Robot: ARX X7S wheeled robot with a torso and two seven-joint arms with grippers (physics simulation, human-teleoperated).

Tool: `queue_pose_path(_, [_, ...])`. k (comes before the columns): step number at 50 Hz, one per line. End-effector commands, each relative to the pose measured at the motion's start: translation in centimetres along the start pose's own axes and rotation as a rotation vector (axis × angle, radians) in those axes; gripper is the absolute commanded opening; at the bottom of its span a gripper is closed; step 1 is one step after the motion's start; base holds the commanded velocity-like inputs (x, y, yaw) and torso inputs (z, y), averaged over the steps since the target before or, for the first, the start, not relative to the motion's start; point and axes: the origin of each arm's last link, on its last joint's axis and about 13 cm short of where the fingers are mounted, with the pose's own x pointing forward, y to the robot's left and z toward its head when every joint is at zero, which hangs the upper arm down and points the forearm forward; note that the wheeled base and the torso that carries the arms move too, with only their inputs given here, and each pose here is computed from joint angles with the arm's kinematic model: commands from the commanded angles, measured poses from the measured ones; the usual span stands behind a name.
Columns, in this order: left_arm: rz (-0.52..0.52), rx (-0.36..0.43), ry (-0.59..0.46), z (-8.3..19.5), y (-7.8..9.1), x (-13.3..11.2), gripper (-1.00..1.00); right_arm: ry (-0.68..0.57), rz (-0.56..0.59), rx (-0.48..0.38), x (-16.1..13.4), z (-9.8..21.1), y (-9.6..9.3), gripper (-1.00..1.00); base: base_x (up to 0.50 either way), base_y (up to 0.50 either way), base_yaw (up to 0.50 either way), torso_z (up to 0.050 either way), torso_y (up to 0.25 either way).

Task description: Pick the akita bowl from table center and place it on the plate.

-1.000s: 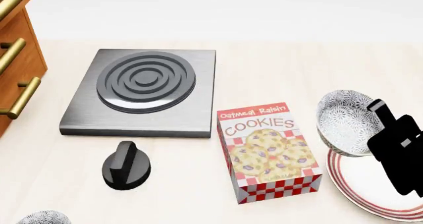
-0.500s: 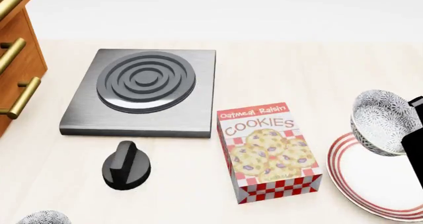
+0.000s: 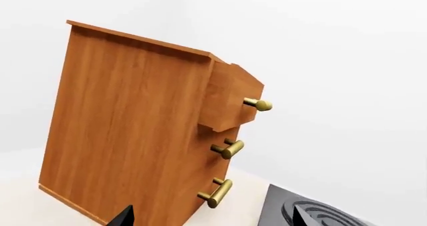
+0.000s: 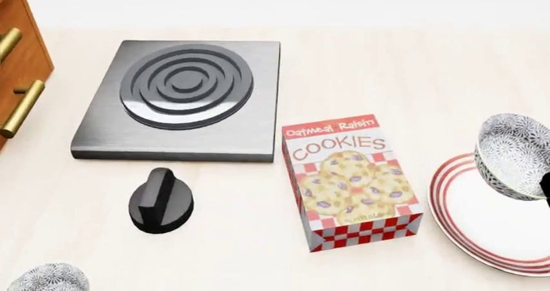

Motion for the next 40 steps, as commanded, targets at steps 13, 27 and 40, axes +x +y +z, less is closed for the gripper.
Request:
queue_pose_path(13, [0.019, -0.050, 0.001, 0.25, 0.19, 0.44, 1.00, -0.046, 0.038, 0.067, -0.06, 1.68, 0.66, -1.00, 0.00, 0.00, 0.00, 0.009, -0.117])
queue_pose_path(27, [0.013, -0.089, -0.003, 0.47, 0.28, 0.18, 1.00, -0.055, 0.033, 0.082, 0.08, 1.92, 0.70, -1.00, 0.00, 0.00, 0.00, 0.005, -0.071])
queue_pose_path(40, [-0.005, -0.055, -0.001, 0.49, 0.27, -0.22, 1.00, -0.072, 0.017, 0.074, -0.28, 1.92, 0.72, -1.00, 0.00, 0.00, 0.00, 0.012, -0.167])
